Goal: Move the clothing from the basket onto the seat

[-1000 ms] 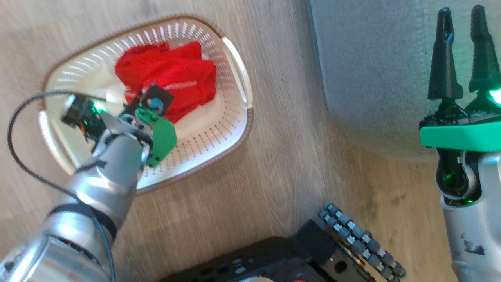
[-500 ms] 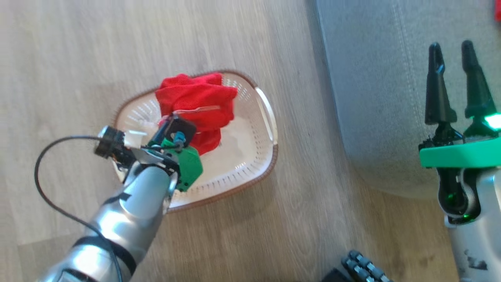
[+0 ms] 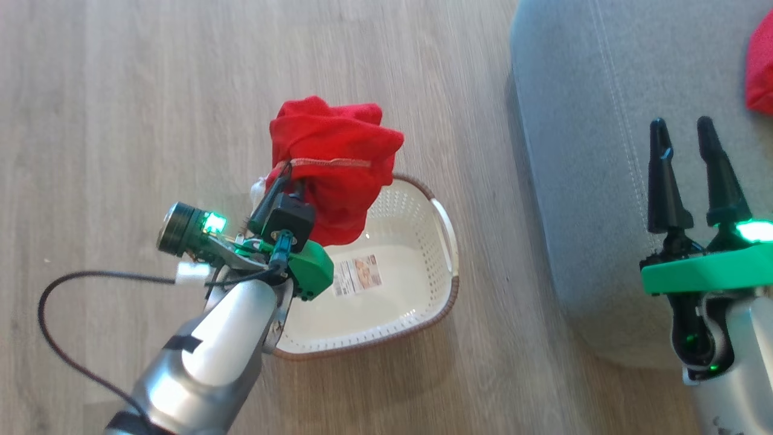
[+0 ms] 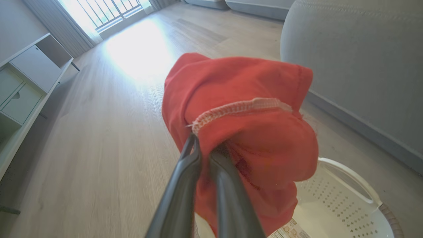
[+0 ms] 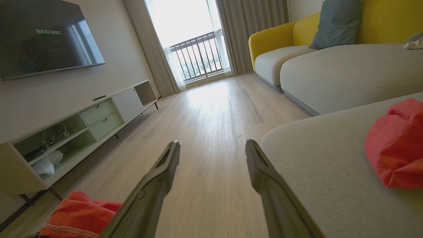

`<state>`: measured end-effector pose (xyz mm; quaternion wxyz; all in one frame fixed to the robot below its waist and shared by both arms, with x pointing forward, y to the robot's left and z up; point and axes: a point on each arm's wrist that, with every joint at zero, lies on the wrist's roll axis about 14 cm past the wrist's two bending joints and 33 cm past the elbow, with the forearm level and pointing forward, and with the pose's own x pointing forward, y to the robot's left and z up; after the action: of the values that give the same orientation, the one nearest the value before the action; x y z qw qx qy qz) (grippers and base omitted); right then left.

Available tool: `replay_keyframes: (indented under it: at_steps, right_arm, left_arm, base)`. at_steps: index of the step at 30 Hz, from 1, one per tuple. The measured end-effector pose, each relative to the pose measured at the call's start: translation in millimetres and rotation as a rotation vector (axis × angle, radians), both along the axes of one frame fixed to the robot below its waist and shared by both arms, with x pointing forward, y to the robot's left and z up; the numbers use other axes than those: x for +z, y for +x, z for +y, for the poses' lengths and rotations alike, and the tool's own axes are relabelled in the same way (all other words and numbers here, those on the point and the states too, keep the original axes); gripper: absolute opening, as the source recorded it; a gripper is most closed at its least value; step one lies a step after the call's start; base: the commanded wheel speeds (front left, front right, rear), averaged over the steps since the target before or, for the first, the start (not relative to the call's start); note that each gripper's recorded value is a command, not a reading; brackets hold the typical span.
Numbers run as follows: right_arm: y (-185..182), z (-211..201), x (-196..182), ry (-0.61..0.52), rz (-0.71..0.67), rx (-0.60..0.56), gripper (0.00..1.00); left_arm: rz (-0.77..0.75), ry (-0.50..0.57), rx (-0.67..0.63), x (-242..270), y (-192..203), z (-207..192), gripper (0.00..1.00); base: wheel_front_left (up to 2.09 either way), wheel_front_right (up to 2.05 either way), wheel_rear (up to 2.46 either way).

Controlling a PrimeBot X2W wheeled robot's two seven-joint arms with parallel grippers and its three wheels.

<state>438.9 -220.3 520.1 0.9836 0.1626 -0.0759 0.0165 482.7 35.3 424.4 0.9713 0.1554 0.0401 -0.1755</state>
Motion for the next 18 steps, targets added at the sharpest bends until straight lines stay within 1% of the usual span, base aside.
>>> replay_keyframes:
  at_steps: [6, 10, 13, 16, 18]
  right_arm:
    - [-9, 13, 17, 0.016, -0.042, 0.031, 1.0]
    - [-18, 21, 19, 0.022, -0.041, 0.054, 1.0]
    - [-25, 28, 20, 0.026, -0.041, 0.071, 1.0]
    - [-30, 30, 24, 0.026, -0.05, 0.078, 1.0]
    - [-31, 32, 27, 0.026, -0.059, 0.084, 1.0]
  left_arm:
    - [-0.196, -0.134, 0.045, 80, -8, 11, 0.0]
    - [-0.326, -0.227, 0.077, 134, -18, 21, 0.0]
    - [-0.439, -0.272, 0.081, 175, -28, 28, 0.0]
    - [-0.547, -0.339, 0.085, 216, -40, 33, 0.0]
    - [-0.614, -0.407, 0.09, 243, -50, 36, 0.0]
  base:
    - [0.0, 0.0, 0.0]
    - [0.0, 0.0, 0.0]
    - [0.0, 0.0, 0.0]
    - [0.0, 0.0, 0.0]
    - [0.0, 0.0, 0.0]
